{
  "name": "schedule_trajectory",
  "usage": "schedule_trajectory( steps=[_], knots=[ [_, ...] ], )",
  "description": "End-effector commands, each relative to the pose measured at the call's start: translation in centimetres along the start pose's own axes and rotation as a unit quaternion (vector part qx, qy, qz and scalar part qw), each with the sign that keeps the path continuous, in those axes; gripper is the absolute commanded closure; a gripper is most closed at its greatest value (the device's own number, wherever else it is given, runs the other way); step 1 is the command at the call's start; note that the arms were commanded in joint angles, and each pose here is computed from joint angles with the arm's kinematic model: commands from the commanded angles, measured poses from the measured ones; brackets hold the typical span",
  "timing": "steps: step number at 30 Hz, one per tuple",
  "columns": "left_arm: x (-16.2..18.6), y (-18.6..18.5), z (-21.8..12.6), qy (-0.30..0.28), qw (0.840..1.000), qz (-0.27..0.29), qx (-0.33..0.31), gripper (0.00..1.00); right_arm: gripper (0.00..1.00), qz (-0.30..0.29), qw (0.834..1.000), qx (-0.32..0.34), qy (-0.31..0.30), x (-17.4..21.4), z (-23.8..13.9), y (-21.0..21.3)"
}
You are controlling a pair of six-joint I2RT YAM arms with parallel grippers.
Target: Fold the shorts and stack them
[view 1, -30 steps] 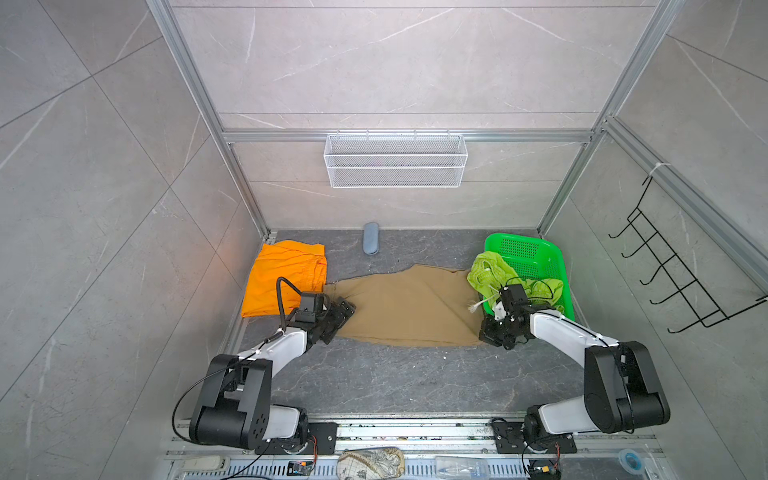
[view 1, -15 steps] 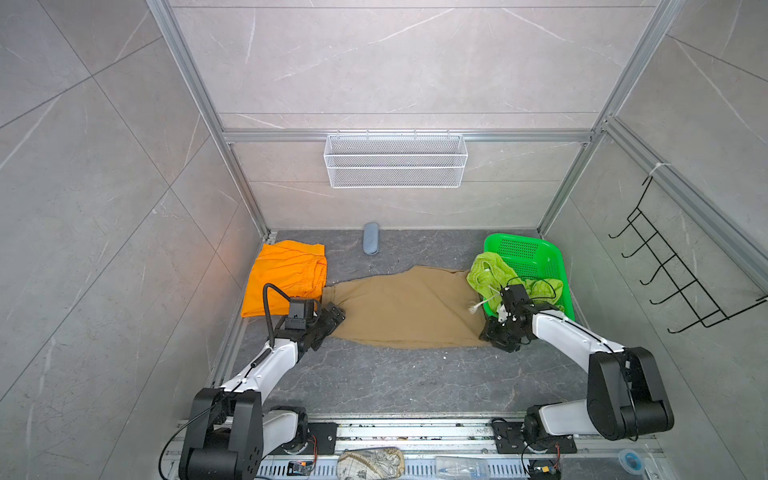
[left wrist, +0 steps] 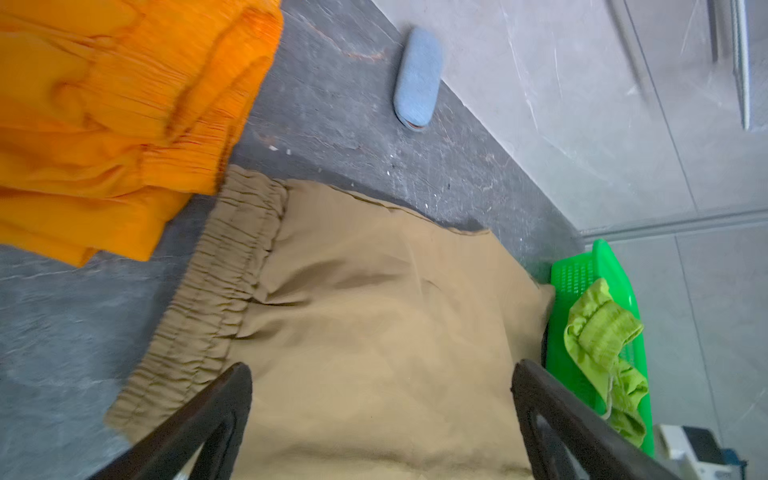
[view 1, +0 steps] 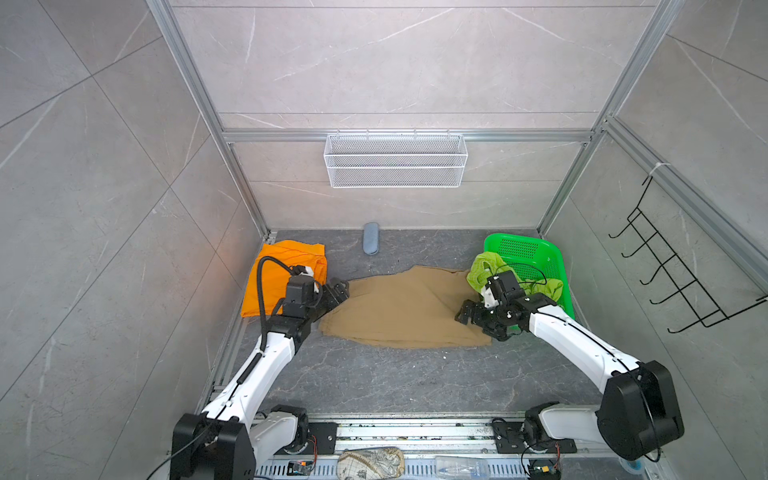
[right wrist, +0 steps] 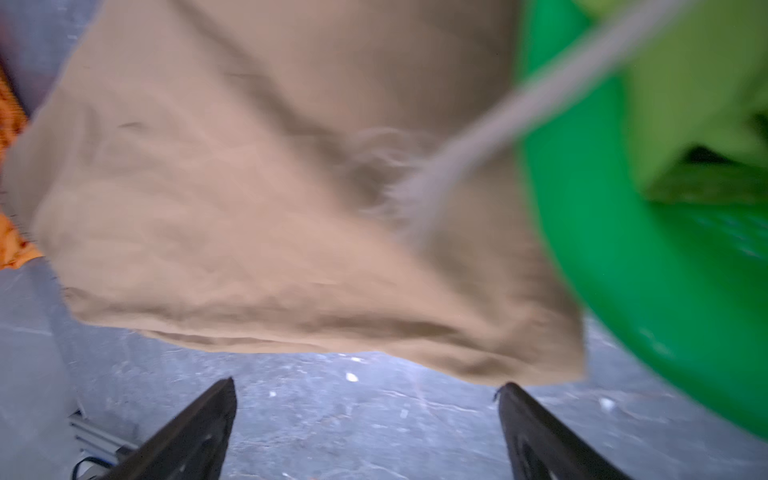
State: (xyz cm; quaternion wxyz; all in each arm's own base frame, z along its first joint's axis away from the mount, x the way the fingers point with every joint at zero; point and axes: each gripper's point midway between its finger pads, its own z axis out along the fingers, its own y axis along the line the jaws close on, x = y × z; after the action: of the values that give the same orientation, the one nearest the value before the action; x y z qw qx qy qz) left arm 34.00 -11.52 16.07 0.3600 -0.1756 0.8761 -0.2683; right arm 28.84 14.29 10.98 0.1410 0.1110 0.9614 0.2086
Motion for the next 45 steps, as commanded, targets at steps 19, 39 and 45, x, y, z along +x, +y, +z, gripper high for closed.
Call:
schedule_trajectory(
  steps=[19, 39, 45],
  knots=[
    [8.3, 6.6, 4.6, 0.131, 0.981, 0.05, -0.137, 0.0, 0.01, -0.02, 0.992, 0.12, -0.033, -8.5, 1.1, -3.8],
    [-1.2, 7.8, -2.4, 0.02, 0.96, 0.143, -0.242, 0.0, 0.01, -0.161, 0.976, 0.084, -0.122, -6.5, -1.0, 3.5],
    [1.2, 11.8, -0.9, 0.076, 0.959, 0.051, -0.268, 0.0, 0.01, -0.229, 0.937, 0.146, -0.218, -6.4, -3.4, 4.6]
  ],
)
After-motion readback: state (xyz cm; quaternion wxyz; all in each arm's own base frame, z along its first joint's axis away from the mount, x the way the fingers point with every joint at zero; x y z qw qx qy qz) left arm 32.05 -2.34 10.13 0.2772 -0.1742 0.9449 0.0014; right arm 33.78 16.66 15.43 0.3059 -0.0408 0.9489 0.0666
